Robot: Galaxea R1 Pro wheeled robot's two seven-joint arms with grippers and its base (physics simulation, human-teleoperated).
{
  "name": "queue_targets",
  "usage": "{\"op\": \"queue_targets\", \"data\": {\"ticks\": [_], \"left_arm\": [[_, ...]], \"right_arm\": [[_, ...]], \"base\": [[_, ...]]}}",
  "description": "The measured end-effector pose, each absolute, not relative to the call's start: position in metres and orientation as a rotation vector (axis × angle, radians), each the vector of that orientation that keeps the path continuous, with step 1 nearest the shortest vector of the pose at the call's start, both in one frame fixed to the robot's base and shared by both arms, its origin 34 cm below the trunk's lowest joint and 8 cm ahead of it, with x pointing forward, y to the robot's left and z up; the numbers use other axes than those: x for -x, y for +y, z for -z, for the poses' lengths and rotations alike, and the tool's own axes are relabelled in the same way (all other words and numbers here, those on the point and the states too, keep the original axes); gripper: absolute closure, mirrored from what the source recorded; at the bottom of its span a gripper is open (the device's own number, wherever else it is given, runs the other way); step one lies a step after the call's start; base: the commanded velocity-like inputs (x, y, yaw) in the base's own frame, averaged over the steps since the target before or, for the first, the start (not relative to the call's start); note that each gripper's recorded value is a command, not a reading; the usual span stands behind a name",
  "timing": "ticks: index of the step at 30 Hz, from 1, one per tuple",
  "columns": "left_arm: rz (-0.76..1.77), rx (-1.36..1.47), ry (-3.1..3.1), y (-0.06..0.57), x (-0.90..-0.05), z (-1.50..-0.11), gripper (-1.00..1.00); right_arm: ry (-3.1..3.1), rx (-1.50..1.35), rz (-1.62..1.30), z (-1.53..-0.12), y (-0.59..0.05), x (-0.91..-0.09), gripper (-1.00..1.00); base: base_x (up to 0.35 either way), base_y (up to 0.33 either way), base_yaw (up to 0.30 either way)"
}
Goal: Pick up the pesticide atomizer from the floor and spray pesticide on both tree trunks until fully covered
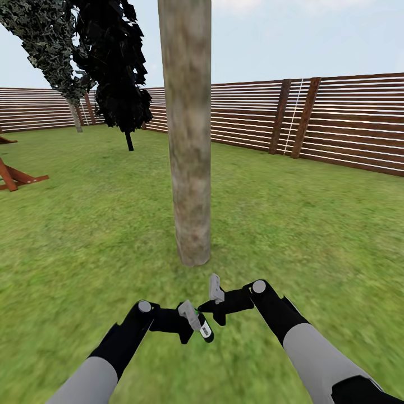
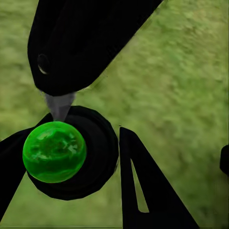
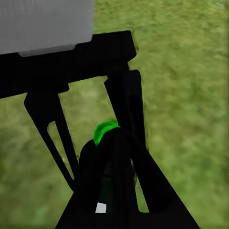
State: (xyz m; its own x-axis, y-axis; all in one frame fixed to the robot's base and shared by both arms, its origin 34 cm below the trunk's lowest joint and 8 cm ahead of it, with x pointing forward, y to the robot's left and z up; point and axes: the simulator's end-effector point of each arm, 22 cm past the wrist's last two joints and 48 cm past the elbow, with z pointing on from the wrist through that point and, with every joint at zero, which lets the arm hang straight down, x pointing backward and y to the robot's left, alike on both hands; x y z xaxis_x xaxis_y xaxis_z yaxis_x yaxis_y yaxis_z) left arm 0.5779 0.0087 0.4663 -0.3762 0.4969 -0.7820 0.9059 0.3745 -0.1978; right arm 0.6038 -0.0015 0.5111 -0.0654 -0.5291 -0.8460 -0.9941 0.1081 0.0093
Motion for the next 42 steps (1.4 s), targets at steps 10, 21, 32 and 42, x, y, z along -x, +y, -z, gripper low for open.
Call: {"op": "queue_targets", "data": {"ticks": [10, 21, 32, 42], "left_arm": [[0.624, -1.269, 2.272, 0.134, -0.58, -0.4, 1.0], [0.379, -1.167, 2.439, 0.295, -0.581, -0.384, 1.0], [0.087, -0.359, 2.357, 0.361, -0.66, -0.401, 1.0], [0.035, -0.029, 2.43, 0.307, -0.641, -0.354, 1.0]], "right_arm": [[1.683, 1.507, -0.839, -0.512, -0.001, -0.604, 1.0], [1.7, 1.489, -0.833, -0.508, -0.007, -0.606, -1.0], [2.078, 0.485, -0.391, -0.403, -0.172, -0.665, -1.0], [1.883, -0.1, 0.259, -0.366, -0.377, -0.517, -1.0]], "base": [[0.0, 0.0, 0.0], [0.0, 0.0, 0.0], [0.0, 0.0, 0.0], [0.0, 0.0, 0.0]]}}
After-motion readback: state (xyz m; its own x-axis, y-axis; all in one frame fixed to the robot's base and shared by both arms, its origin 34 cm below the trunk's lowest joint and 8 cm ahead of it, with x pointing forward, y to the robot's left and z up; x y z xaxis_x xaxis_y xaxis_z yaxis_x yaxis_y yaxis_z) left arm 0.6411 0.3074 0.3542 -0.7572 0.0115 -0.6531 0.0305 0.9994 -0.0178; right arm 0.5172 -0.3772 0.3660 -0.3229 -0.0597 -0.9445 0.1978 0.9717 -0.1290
